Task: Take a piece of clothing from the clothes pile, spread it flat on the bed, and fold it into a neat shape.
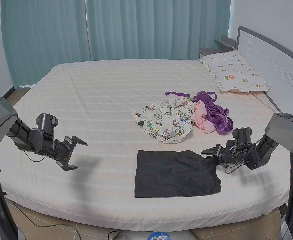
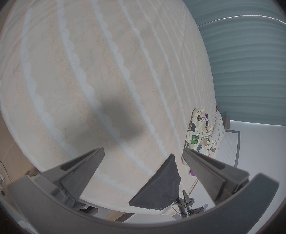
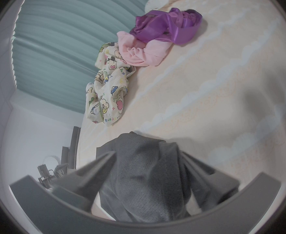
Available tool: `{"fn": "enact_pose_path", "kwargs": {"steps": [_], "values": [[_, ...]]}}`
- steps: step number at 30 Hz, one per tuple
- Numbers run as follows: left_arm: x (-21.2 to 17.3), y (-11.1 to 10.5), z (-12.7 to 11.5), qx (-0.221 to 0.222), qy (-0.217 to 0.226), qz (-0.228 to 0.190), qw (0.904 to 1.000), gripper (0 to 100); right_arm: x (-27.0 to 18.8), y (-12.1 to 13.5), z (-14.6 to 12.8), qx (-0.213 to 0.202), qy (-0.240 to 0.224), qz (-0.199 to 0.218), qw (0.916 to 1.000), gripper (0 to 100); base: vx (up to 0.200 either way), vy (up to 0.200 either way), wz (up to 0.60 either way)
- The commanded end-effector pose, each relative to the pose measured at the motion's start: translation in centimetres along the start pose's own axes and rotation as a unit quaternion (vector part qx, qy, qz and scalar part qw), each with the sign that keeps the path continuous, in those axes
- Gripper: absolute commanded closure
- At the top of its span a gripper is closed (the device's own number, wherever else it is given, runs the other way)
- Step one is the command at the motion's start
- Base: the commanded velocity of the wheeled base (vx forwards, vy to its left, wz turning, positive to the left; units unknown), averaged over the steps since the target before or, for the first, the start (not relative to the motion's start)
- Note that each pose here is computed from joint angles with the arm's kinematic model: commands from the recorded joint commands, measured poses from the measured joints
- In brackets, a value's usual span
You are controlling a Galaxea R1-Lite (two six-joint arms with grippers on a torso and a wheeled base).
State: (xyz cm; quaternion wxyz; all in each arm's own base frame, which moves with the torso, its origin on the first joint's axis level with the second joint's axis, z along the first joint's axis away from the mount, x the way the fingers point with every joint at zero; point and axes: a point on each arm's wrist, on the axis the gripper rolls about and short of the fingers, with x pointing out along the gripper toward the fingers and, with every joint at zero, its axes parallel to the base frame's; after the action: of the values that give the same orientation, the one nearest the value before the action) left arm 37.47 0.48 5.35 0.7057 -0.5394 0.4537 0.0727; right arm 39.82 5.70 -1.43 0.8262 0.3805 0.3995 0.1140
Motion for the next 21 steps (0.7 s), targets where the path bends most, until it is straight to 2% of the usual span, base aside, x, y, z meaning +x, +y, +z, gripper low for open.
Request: {"fn": "enact_pose_path", "kwargs": {"steps": [1,10,15,21], "values": [[0.07,0.03,-0.01,0.0,0.0,0.001,1.0,0,0.26,0.3,0.16,0.004,0.006,-0.003,1.0,100,0.0,0.0,0.0],[0.34,0.06,-0.13,0.001,-0.004,0.007,1.0,0,0.15,0.52,0.74,0.006,-0.006,0.001,1.0,100,0.0,0.0,0.0],[0.34,0.06,-0.13,0.001,-0.004,0.007,1.0,0,0.1,0.22,0.98,-0.001,-0.037,-0.031,0.9988,100,0.0,0.0,0.0],[0.34,0.06,-0.13,0.001,-0.004,0.007,1.0,0,0.25,-0.13,0.8,-0.028,-0.042,-0.047,0.9976,100,0.0,0.0,0.0]]}}
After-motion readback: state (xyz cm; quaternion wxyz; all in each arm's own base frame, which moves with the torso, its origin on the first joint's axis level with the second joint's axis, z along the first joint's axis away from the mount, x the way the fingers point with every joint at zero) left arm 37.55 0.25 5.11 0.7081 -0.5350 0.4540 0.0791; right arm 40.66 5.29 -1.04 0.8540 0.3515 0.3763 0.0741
